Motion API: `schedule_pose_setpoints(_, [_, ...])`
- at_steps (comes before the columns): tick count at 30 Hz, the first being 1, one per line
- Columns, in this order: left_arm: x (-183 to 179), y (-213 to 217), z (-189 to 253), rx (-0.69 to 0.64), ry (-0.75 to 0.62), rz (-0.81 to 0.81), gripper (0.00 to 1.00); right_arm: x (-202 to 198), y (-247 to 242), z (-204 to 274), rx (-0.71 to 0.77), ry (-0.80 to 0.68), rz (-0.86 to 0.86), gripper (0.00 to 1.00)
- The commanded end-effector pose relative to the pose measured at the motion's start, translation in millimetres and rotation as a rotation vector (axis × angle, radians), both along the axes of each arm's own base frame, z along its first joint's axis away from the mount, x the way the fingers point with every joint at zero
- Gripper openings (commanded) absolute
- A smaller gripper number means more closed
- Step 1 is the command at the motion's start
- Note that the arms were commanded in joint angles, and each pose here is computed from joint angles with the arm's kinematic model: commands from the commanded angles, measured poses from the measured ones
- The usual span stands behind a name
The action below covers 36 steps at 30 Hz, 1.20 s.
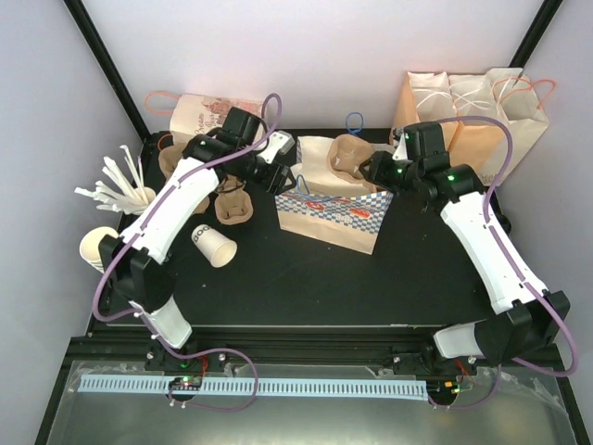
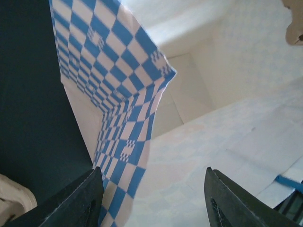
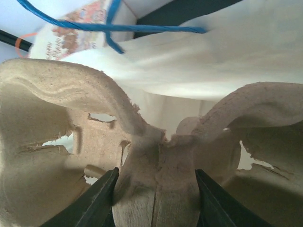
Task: Pack the takeout coffee
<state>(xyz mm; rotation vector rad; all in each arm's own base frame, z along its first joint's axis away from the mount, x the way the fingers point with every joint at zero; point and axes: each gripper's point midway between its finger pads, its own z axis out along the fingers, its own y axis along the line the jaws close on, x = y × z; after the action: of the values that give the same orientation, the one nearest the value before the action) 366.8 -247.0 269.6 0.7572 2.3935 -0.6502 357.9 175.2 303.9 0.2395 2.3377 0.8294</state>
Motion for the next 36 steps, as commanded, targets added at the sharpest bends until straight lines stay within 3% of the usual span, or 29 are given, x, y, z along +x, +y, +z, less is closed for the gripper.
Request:
schedule_pose_setpoints(1, [-19,5,1,-0.012,0.033,0.027,0.61,-11,-19,-24,-0.161,0.081,0.005,0.44])
schedule_pose_setpoints(11, [-70,-12,14,-0.158,0.090,-0.021,0.61,-18,-18,-36,-0.332,0.113,0.026,0.47])
schedule_pose_setpoints(19, [-116,-42,30,-0.263,0.126,-0.075,0.62,-27,11,-48,-0.481,0.112,0.083,0.47])
schedule_pose_setpoints(24, [-139,-54,44,-0.343,0.138,-0.107,0.63,-39,36,-73,-0.537,0.142,0.217,0.47])
schedule_pose_setpoints(30, [-144,-29,55,-0.322,0.050,-0.024,0.71,-55,45,-95,-0.656,0.155,0.340,0.47])
schedule_pose_setpoints(36, [-119,14,63,-0.262,-0.113,0.177,0.84,-66,47,-107,-0.683,0.163,0.429,0.47])
